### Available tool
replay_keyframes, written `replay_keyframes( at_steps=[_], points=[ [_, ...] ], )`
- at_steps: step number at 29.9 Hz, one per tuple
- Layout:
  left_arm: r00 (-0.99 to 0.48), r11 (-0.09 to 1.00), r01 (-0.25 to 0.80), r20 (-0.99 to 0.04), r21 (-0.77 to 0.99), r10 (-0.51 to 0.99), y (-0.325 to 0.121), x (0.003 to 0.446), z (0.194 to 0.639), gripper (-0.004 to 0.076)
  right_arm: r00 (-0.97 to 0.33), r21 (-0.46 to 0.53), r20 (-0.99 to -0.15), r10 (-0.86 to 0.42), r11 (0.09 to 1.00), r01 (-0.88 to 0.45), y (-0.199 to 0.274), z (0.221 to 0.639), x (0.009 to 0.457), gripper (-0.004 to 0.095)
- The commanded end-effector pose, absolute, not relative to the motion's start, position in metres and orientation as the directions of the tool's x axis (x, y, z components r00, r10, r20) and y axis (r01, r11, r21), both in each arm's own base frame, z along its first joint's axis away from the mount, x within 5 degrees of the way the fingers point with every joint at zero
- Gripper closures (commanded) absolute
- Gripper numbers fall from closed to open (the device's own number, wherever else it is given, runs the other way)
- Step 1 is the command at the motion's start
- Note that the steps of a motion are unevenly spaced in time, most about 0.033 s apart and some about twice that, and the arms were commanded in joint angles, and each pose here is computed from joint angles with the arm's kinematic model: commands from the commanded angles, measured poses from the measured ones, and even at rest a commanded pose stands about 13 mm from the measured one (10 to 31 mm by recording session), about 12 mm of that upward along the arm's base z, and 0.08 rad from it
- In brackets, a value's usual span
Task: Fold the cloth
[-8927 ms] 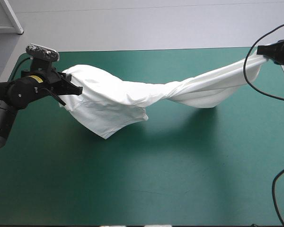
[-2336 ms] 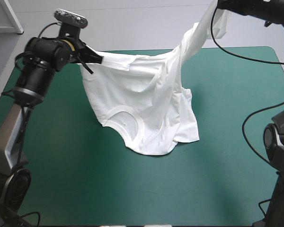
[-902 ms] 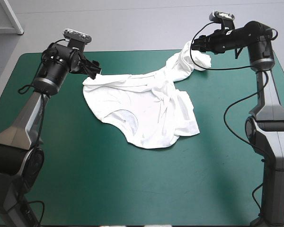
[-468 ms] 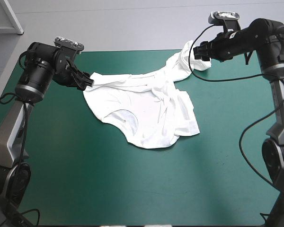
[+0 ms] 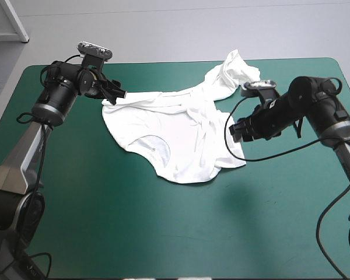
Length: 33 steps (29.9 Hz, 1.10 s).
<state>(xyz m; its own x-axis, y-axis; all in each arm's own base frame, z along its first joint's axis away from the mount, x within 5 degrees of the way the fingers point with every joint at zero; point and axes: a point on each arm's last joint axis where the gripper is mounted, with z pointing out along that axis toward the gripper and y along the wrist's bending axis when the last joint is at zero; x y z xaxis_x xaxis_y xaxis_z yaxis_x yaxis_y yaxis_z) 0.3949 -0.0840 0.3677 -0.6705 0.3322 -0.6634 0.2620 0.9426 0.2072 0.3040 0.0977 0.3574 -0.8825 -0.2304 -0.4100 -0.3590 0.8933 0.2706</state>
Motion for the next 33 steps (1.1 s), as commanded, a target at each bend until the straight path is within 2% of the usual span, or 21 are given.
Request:
replay_keyframes(
  at_steps=[1,5,9,14,20,23,27,28,33],
  points=[
    [-0.592,0.975,0.176,-0.776,0.138,0.217,-0.068,0.411,0.377,0.018,-0.865,0.252,-0.427,-0.264,0.884,-0.394,0.104,0.356,0.284,0.0345],
    [-0.626,0.99,0.142,-0.773,0.016,0.103,-0.047,0.434,0.35,0.018,-0.882,0.238,-0.368,-0.295,0.887,-0.397,0.113,0.34,0.274,0.0345],
    [-0.64,0.988,0.136,-0.768,-0.067,0.036,-0.031,0.457,0.318,0.018,-0.884,0.239,-0.362,-0.296,0.887,-0.395,0.116,0.339,0.272,0.0345],
    [-0.673,0.982,0.175,-0.737,-0.073,0.065,-0.031,0.484,0.271,0.018,-0.887,0.236,-0.359,-0.289,0.892,-0.386,0.116,0.339,0.272,0.0345],
    [-0.72,0.977,0.192,-0.69,-0.097,0.074,-0.035,0.502,0.249,0.0213,-0.888,0.198,-0.357,-0.29,0.905,-0.375,0.112,0.337,0.275,0.0345],
    [-0.721,0.972,0.194,-0.692,-0.131,0.051,-0.037,0.504,0.249,0.0342,-0.889,0.195,-0.352,-0.294,0.906,-0.377,0.112,0.335,0.275,0.0345],
    [-0.713,0.964,0.226,-0.698,-0.137,0.068,-0.04,0.504,0.25,0.0659,-0.868,0.172,-0.388,-0.31,0.901,-0.399,0.113,0.333,0.282,0.0345],
    [-0.712,0.963,0.238,-0.697,-0.128,0.084,-0.04,0.503,0.25,0.0702,-0.866,0.172,-0.394,-0.307,0.902,-0.397,0.114,0.332,0.284,0.0345],
    [-0.733,0.957,0.26,-0.671,-0.127,0.11,-0.041,0.5,0.247,0.0705,-0.873,0.161,-0.362,-0.328,0.9,-0.405,0.119,0.309,0.302,0.0345]
  ],
)
